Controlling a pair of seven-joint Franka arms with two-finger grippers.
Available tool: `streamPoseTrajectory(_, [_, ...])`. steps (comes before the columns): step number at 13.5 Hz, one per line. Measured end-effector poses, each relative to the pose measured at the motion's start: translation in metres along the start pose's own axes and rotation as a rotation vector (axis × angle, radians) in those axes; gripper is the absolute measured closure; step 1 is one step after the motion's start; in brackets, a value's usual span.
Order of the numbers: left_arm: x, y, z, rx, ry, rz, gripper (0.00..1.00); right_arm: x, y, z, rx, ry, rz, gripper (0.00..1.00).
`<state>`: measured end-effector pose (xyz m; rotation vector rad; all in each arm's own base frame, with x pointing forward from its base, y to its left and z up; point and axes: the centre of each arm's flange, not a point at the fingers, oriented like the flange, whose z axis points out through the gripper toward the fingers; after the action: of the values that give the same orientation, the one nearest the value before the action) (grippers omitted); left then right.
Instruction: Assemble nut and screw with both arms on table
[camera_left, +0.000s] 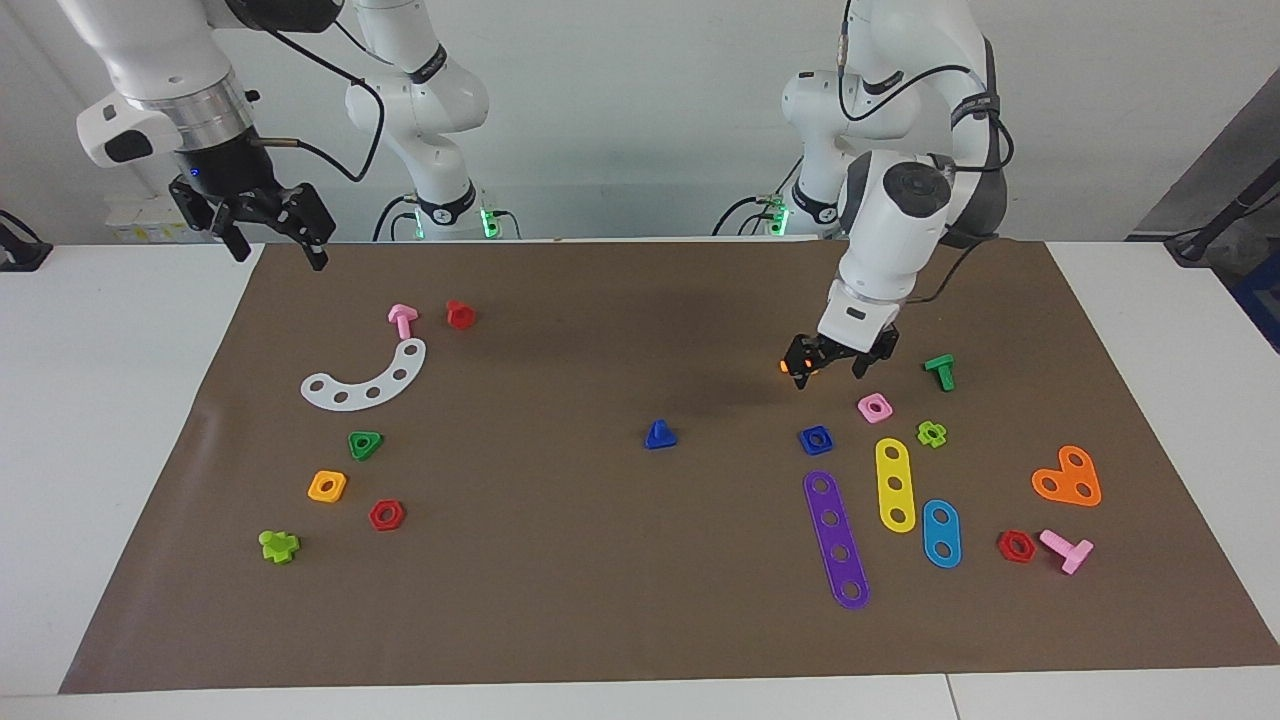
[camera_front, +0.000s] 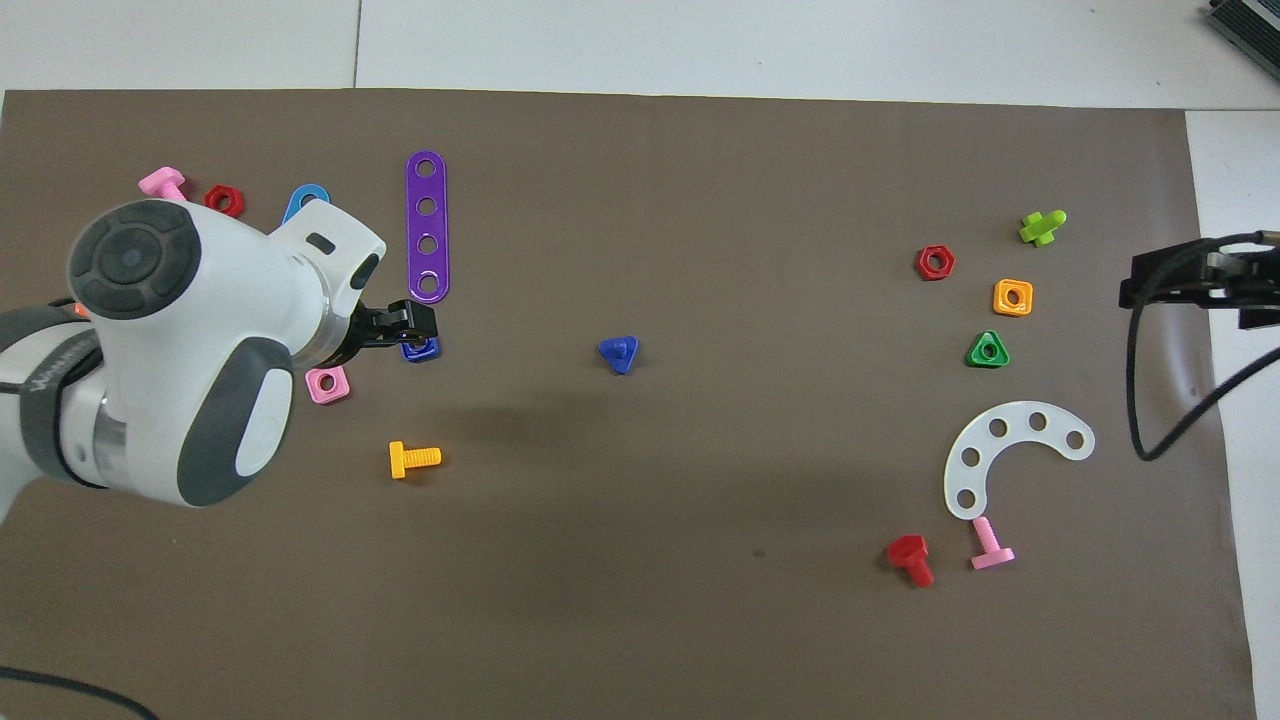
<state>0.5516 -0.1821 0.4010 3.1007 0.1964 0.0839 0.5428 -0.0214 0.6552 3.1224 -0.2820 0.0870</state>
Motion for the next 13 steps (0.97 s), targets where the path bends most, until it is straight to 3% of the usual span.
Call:
streamPoseTrajectory(6, [0.006, -0.001, 0.084, 0.006, -0.009, -0.047, 0.05, -0.002, -0.005, 0.010, -0.013, -0.025, -0.012, 0.00])
streamPoseTrajectory(13, [0.011, -0.003, 0.099, -0.001, 0.010, -0.062, 0.15, -0.003, -0.004, 0.011, -0.013, -0.029, -0.011, 0.00])
